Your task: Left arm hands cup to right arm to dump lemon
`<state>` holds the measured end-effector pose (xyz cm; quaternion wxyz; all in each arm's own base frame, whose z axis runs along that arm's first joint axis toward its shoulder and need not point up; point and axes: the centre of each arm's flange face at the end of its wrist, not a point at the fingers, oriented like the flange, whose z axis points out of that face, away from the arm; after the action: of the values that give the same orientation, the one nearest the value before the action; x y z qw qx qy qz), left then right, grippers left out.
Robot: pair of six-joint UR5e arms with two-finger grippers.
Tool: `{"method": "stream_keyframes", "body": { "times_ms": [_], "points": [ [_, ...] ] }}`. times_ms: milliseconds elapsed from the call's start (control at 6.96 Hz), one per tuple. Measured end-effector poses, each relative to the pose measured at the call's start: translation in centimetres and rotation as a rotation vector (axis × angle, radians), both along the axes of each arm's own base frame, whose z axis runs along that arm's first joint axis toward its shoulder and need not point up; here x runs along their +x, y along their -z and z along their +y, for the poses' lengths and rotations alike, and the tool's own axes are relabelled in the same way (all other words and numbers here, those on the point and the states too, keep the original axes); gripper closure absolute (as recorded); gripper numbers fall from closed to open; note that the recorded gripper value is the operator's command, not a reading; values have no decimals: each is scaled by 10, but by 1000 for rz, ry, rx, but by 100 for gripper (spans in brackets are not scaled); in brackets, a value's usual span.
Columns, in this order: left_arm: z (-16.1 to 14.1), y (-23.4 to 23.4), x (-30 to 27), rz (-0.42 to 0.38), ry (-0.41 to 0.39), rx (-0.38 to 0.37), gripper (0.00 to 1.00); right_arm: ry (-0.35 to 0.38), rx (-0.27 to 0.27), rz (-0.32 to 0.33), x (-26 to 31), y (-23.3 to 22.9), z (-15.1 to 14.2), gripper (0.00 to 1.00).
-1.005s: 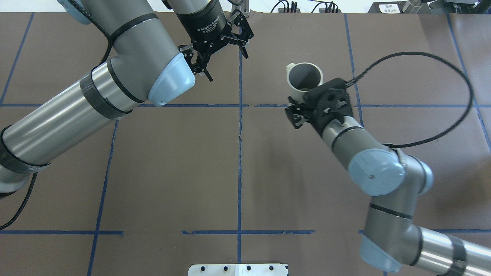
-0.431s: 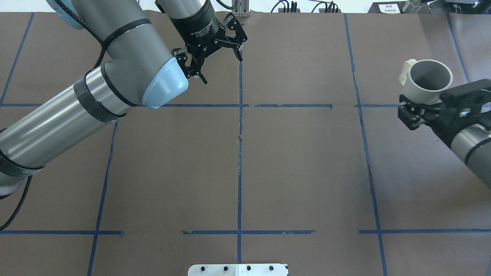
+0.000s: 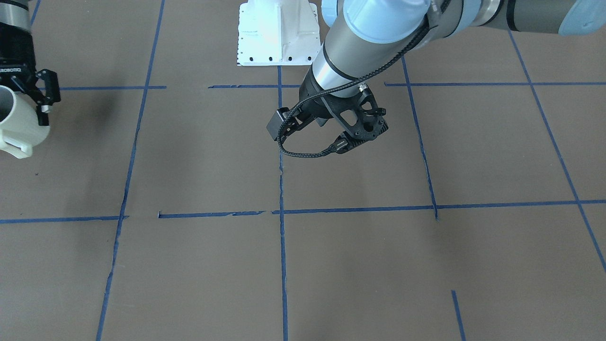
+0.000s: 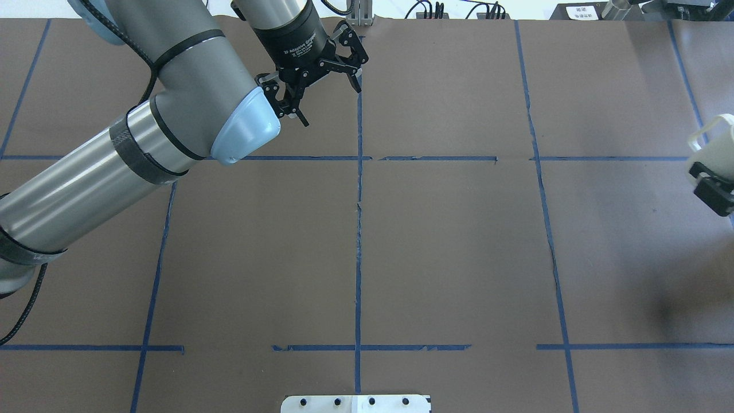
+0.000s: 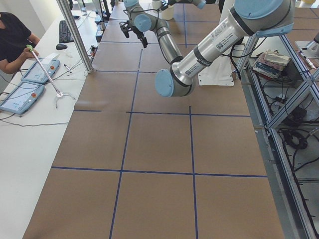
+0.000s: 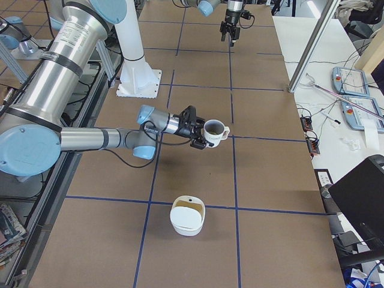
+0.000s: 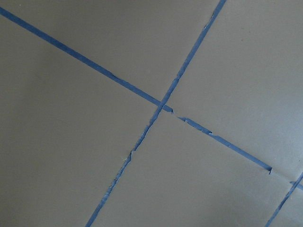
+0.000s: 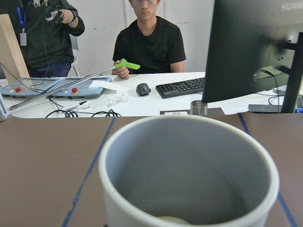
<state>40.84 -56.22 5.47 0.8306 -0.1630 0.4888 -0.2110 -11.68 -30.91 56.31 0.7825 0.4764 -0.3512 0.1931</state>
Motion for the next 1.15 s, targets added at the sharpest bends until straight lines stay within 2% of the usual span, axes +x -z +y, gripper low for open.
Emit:
{"method": "stream_keyframes", "body": {
  "times_ms": [144,287,574,862,1149],
  "points": [
    [1,0,-1,1,1,1,0,-2,-30,-48,39,-51,12,97],
    [2,1,-1,3,1,3,0,11,-85,-140,74,-88,20,97],
    [5,4,-3,8,5,0,0,6,-185,-449,107,-110,25,97],
    [8,8,-5,14,11,-1,0,-26,-229,-702,111,-111,26,96],
    [10,9,-6,16,13,0,0,-67,-277,-992,116,-120,30,96]
  ]
}}
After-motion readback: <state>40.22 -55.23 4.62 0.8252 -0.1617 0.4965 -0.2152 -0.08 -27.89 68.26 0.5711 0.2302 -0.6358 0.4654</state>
